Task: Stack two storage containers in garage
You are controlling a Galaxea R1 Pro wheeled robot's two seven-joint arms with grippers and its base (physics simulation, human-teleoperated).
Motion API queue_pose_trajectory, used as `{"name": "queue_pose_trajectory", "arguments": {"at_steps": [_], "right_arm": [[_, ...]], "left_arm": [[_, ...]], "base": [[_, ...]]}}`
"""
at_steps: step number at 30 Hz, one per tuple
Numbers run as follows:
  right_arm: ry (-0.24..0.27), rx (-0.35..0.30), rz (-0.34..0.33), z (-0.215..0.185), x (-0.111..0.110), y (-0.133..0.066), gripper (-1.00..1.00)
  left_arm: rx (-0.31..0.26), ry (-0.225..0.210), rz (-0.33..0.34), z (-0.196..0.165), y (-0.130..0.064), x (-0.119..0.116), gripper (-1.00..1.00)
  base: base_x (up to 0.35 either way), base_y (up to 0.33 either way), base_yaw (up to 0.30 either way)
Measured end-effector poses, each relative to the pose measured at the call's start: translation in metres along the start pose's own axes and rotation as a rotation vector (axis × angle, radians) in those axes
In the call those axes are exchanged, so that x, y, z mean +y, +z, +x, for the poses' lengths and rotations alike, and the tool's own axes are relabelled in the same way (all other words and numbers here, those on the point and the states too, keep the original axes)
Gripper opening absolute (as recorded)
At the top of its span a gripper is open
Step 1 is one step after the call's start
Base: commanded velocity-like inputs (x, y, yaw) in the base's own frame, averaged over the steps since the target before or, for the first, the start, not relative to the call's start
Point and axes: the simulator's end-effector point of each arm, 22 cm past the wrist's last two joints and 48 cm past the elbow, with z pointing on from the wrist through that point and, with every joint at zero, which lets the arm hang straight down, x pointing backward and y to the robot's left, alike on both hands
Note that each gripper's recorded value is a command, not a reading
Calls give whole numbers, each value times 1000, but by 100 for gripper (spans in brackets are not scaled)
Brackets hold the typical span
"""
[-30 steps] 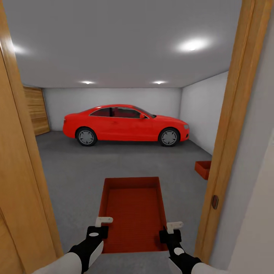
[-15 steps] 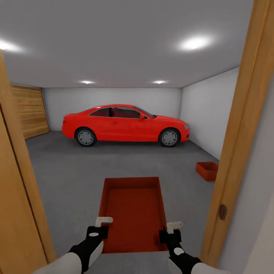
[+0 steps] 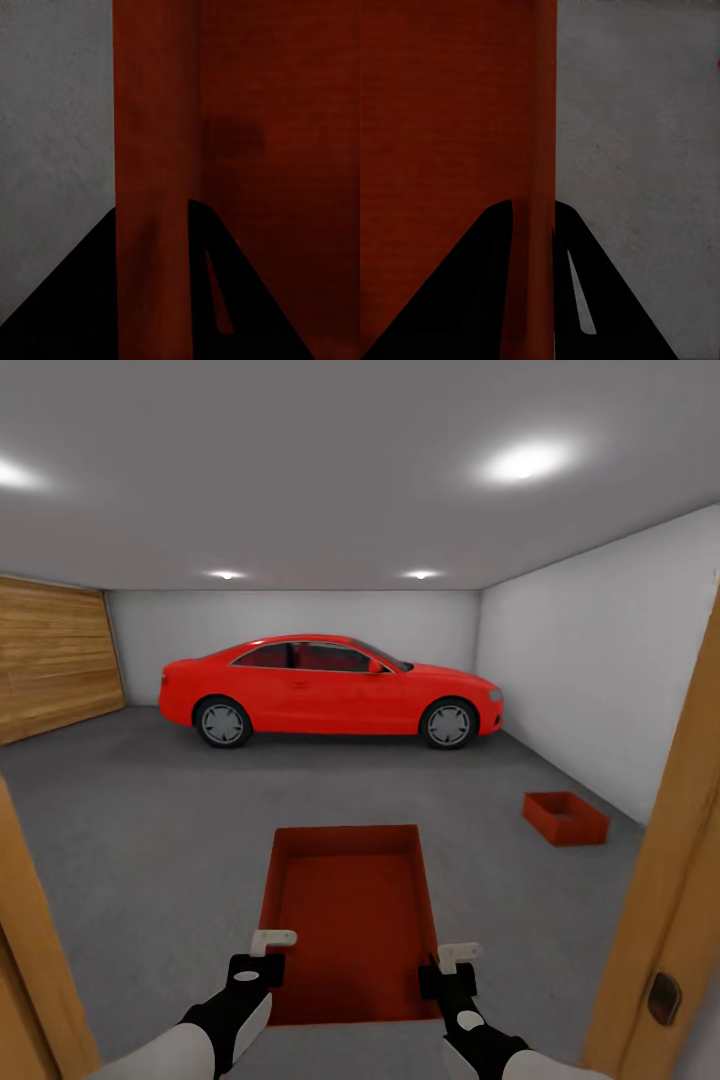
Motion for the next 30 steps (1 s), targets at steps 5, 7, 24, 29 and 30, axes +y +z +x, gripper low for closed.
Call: {"name": "queue_pose_trajectory", "arguments": {"at_steps": [5,7,24,29,30], "right_arm": [[-1,1,0,0,0,0,-100],[-1,1,0,0,0,0,-100],[2,2,1,0,0,0,-100],[1,2,0,0,0,0,-100],[1,2,0,0,0,0,-100]], "left_arm": [[1,0,0,1,0,0,-100],[1,0,0,0,0,0,-100],[1,2,0,-1,0,0,-100],[2,2,0,-1,0,0,-100],[1,2,0,-1,0,0,-100]], "base": [[72,36,0],[18,9,0],[205,4,0],[313,86,0],[263,74,0]]}}
